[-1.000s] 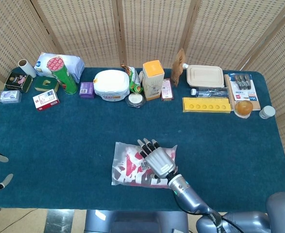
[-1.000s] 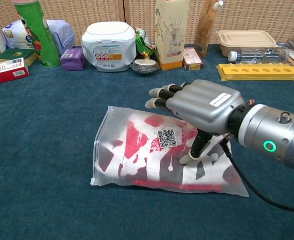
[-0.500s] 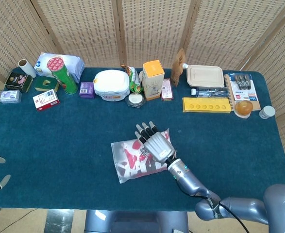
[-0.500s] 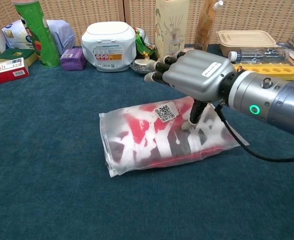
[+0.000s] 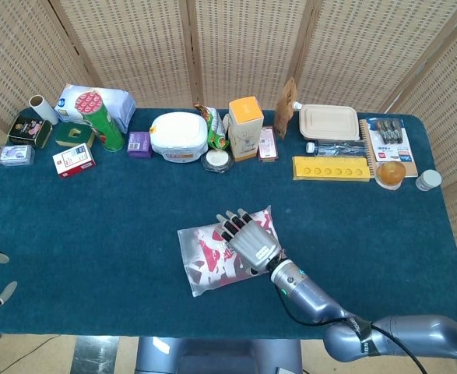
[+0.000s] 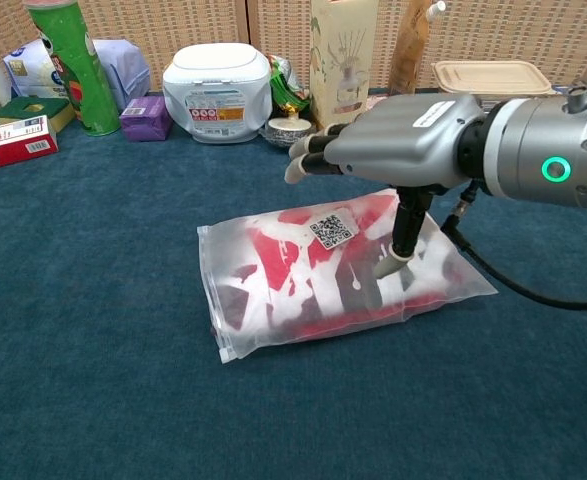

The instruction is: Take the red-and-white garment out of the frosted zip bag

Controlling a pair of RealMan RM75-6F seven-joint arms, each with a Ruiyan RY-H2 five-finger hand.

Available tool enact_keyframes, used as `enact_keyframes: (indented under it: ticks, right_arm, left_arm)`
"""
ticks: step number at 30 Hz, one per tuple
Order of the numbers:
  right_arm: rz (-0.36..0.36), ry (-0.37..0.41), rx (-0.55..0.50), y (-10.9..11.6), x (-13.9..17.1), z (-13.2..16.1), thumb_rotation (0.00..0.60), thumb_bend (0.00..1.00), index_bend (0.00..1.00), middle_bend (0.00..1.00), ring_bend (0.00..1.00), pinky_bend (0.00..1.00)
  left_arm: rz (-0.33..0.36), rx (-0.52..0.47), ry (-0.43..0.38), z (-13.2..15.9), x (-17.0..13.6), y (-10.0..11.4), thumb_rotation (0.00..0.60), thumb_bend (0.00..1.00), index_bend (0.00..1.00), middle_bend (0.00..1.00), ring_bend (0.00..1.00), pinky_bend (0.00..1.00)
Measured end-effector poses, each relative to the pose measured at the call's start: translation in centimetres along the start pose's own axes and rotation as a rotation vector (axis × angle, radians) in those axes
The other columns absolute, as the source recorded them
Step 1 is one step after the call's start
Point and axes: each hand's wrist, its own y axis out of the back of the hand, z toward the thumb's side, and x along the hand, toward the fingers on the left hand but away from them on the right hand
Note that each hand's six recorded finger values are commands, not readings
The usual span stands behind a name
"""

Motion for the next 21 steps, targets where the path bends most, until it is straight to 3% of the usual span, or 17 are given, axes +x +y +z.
enact_keyframes:
  ticks: [8,21]
  right_arm:
    - [0.124,0.018,-0.067,0.2,-1.7,1.7,0.458,0.01,0.0,0.0,0.04,0.11]
    - [0.217,-0.041,-0.045,-2.2,-5.2,0.4,0.459,0.04,0.0,0.04,0.08,0.12]
  left_arm:
    - [-0.006,0.0,0.013,-0.7,-0.2,0.0,0.6,0.21,0.44,0.37,0.26,0.26]
    - [-0.009,0.008,0.057,-2.4,-0.6,0.1,0.6,0.22,0.44,0.37,0.26,0.26]
